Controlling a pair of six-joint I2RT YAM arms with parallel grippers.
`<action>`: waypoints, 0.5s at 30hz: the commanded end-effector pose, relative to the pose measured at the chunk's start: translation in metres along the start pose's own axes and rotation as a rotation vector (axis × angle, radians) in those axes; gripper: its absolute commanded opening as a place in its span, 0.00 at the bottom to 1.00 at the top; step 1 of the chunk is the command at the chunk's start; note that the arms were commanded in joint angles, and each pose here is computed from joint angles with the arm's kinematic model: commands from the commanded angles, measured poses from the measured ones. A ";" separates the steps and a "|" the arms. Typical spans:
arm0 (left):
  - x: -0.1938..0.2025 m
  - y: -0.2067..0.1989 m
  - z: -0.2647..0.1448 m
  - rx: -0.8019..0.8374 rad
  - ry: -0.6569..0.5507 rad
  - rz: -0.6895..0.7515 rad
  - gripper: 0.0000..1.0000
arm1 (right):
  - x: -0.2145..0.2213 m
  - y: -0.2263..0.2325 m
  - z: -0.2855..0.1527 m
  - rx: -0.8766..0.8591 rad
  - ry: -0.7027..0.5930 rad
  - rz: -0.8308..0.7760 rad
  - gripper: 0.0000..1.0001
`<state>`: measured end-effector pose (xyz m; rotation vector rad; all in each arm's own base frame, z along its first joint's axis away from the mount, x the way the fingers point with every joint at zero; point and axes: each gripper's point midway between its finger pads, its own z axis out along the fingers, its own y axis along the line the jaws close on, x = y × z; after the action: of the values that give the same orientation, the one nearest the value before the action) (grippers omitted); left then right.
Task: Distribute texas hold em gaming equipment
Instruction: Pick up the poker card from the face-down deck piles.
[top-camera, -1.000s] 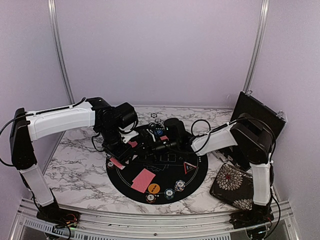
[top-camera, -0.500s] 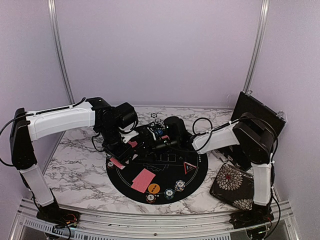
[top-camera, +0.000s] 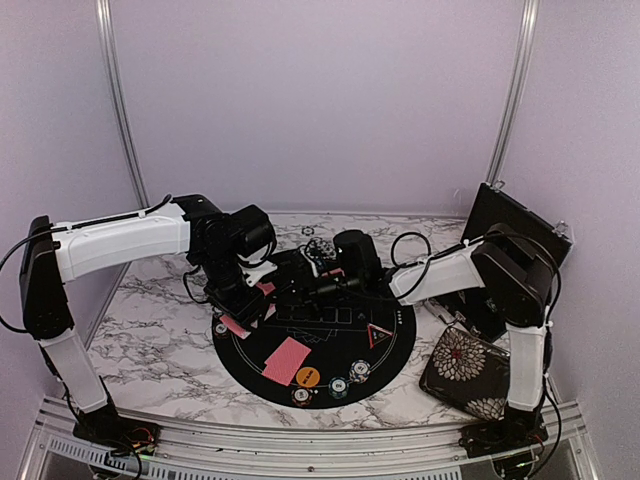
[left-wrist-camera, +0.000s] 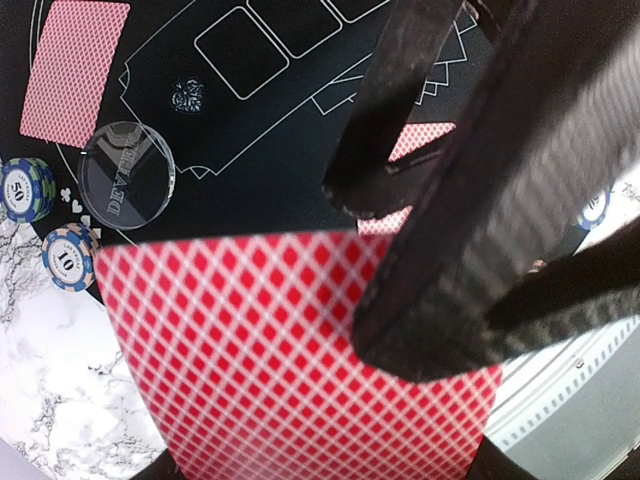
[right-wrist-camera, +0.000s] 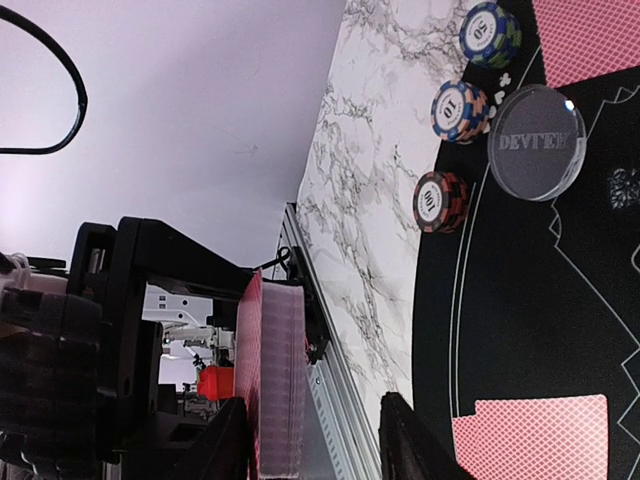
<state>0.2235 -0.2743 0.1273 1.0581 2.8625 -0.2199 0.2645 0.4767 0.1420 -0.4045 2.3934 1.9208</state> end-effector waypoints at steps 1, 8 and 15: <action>-0.005 -0.005 -0.014 0.018 -0.038 0.020 0.44 | -0.006 -0.004 -0.010 0.038 -0.034 0.011 0.43; -0.005 -0.005 -0.014 0.016 -0.037 0.021 0.44 | -0.006 0.007 -0.013 0.009 -0.038 0.001 0.43; -0.004 -0.004 -0.013 0.014 -0.034 0.020 0.44 | -0.007 0.025 -0.018 -0.026 -0.049 -0.024 0.43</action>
<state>0.2233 -0.2742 0.1272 1.0638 2.8611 -0.2202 0.2665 0.4674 0.1436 -0.3608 2.4029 1.9045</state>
